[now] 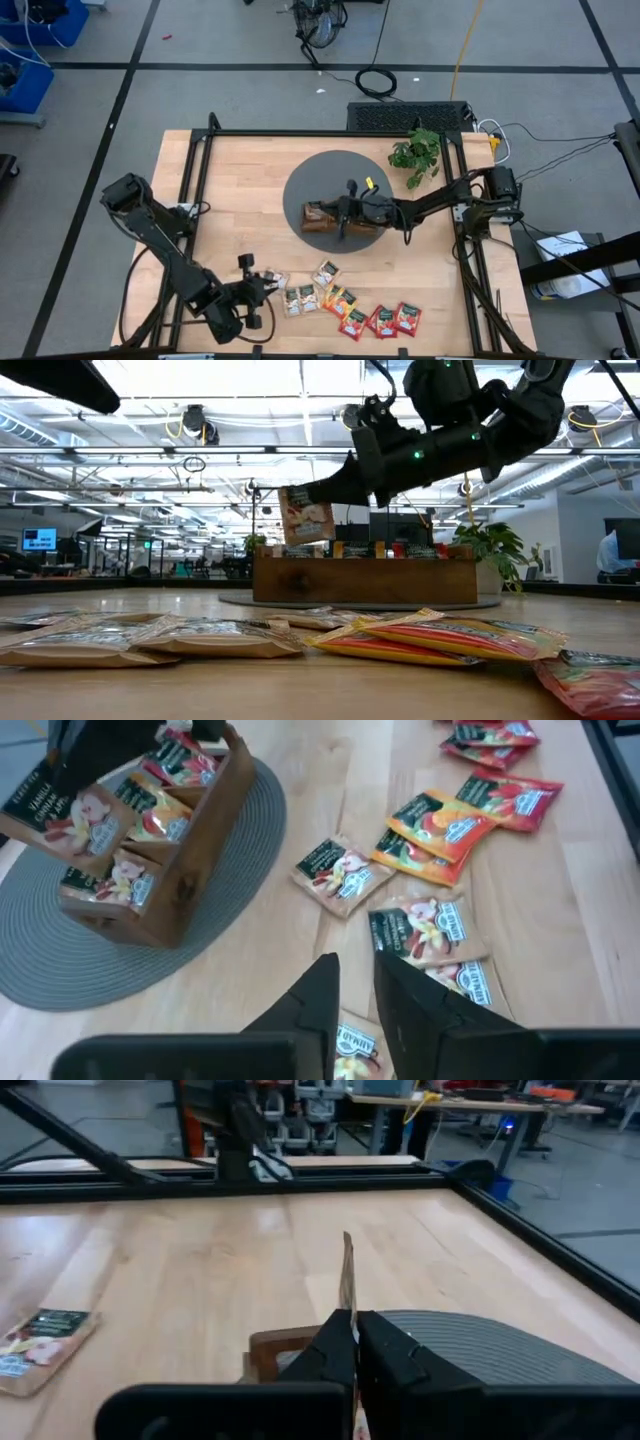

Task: Pick & Place Tea
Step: Put the brown tea bag into the left slot of the wooden organizer

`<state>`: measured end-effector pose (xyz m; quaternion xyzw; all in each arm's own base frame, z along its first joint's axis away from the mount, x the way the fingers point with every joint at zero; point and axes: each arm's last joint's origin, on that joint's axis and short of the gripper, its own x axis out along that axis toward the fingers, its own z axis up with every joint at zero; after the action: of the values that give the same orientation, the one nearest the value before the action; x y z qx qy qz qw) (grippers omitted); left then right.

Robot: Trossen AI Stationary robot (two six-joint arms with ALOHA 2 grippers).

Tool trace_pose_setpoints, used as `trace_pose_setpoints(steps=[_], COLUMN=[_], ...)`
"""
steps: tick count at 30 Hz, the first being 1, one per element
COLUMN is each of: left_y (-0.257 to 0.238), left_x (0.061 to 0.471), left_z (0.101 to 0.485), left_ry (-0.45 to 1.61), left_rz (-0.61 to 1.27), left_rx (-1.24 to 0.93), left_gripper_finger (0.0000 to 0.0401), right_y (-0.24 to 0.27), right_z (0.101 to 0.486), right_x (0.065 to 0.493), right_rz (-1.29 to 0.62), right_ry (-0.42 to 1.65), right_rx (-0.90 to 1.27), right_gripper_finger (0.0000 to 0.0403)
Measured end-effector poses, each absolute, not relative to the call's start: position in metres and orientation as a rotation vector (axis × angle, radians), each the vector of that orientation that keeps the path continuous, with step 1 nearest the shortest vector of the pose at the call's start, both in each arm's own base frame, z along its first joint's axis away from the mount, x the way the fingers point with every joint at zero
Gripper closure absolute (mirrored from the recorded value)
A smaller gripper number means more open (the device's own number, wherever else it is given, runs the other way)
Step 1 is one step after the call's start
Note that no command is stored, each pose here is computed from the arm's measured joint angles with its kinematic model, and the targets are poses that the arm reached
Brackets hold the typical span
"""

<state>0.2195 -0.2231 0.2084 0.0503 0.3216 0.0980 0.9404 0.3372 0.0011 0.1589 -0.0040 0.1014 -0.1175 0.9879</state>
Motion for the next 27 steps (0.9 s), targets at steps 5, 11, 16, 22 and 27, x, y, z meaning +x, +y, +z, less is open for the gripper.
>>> trace_pose_setpoints(steps=[5, 11, 16, 22, 27], left_y=[-0.223, -0.223, -0.223, -0.223, -0.223], left_x=[0.219, 0.219, 0.219, 0.219, 0.219], left_z=[0.209, 0.209, 0.209, 0.209, 0.209], left_ry=[0.638, 0.634, 0.635, 0.635, 0.628], left_rz=[0.215, 0.22, 0.219, 0.219, 0.225], left_rx=[0.111, 0.111, 0.116, 0.118, 0.122], left_gripper_finger=[0.0347, 0.0367, 0.0381, 0.0397, 0.0385], right_y=[0.001, 0.001, 0.001, 0.001, 0.001], right_z=[0.145, 0.124, 0.122, 0.119, 0.114], right_x=[0.343, 0.347, 0.347, 0.347, 0.345], right_rz=[-0.236, -0.239, -0.242, -0.243, -0.244], right_ry=[0.16, 0.206, 0.197, 0.223, 0.279], right_rx=[0.013, 0.01, 0.01, 0.008, 0.009], right_gripper_finger=[0.0403, 0.0403, 0.0403, 0.0403, 0.0401])
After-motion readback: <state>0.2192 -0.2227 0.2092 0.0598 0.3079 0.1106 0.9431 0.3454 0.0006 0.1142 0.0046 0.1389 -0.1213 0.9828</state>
